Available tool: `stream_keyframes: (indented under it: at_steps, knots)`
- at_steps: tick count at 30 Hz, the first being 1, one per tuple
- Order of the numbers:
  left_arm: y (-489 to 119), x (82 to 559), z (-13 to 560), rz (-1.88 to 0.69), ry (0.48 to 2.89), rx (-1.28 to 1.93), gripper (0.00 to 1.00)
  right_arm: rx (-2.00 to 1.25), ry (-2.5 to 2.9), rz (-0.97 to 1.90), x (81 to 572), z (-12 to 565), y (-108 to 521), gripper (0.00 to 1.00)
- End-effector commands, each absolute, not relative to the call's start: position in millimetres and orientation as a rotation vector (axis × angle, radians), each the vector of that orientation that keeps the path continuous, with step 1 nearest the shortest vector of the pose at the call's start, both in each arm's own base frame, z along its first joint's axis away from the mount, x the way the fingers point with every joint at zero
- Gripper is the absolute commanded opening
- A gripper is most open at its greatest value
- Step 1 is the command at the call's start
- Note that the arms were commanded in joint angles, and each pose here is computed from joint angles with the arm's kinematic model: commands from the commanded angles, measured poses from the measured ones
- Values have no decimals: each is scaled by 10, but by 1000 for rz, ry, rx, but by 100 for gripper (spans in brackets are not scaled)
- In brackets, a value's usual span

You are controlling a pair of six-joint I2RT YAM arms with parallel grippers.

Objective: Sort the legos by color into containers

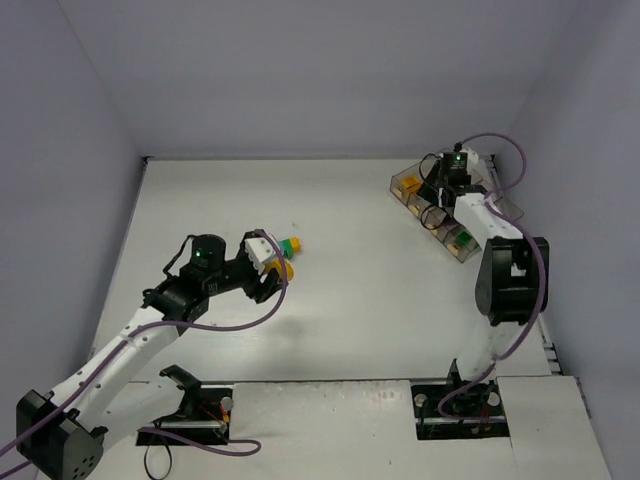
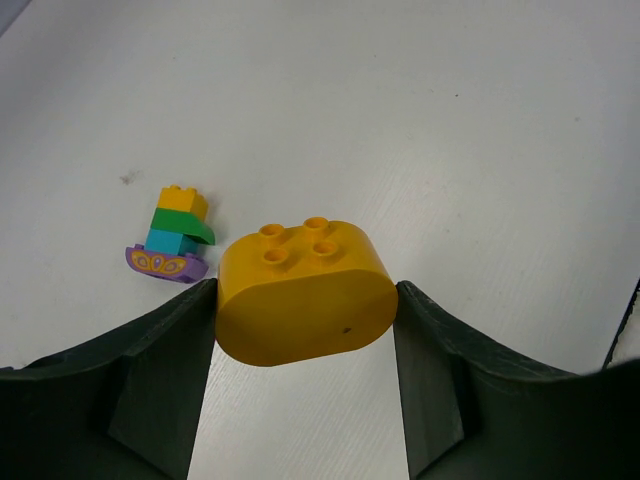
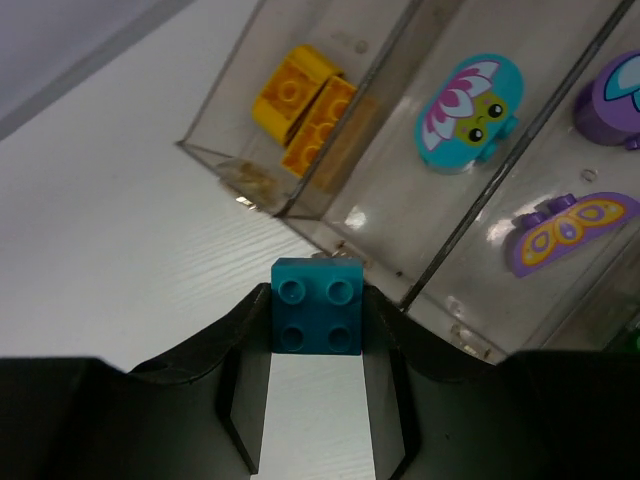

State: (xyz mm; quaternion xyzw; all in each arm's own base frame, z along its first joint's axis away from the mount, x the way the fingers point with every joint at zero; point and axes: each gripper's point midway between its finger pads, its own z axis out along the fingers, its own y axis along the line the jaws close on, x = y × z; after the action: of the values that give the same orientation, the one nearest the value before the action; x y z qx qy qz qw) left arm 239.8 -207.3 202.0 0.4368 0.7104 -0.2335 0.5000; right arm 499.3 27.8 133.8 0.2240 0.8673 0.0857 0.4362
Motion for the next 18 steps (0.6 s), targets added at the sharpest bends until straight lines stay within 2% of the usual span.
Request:
stream_keyframes:
  at_steps: [1, 9, 10, 12, 13, 16, 18]
  knots:
    - [-2123, 2434, 2269, -575, 1637, 1010, 0, 632, 1986, 170, 5395, 1721, 57, 8]
    - [-2143, 2441, 2283, -593, 1643, 991, 0, 693, 1993, 115, 5634, 1461, -121, 12]
    - [-2143, 2440, 2284, -593, 1641, 991, 0, 696, 1998, 114, 5652, 1421, -121, 21]
    - [-2143, 2439, 2273, -594, 1644, 990, 0, 690, 2005, 115, 5693, 1389, -114, 31]
    - [-2143, 2439, 2262, -594, 1647, 991, 0, 685, 2005, 120, 5705, 1392, -106, 40]
    - [-2146, 2445, 2270, -593, 1643, 991, 0, 678, 2017, 115, 5702, 1359, -104, 51]
    - [-2154, 2454, 2293, -593, 1632, 990, 0, 673, 2021, 118, 5666, 1370, -97, 53]
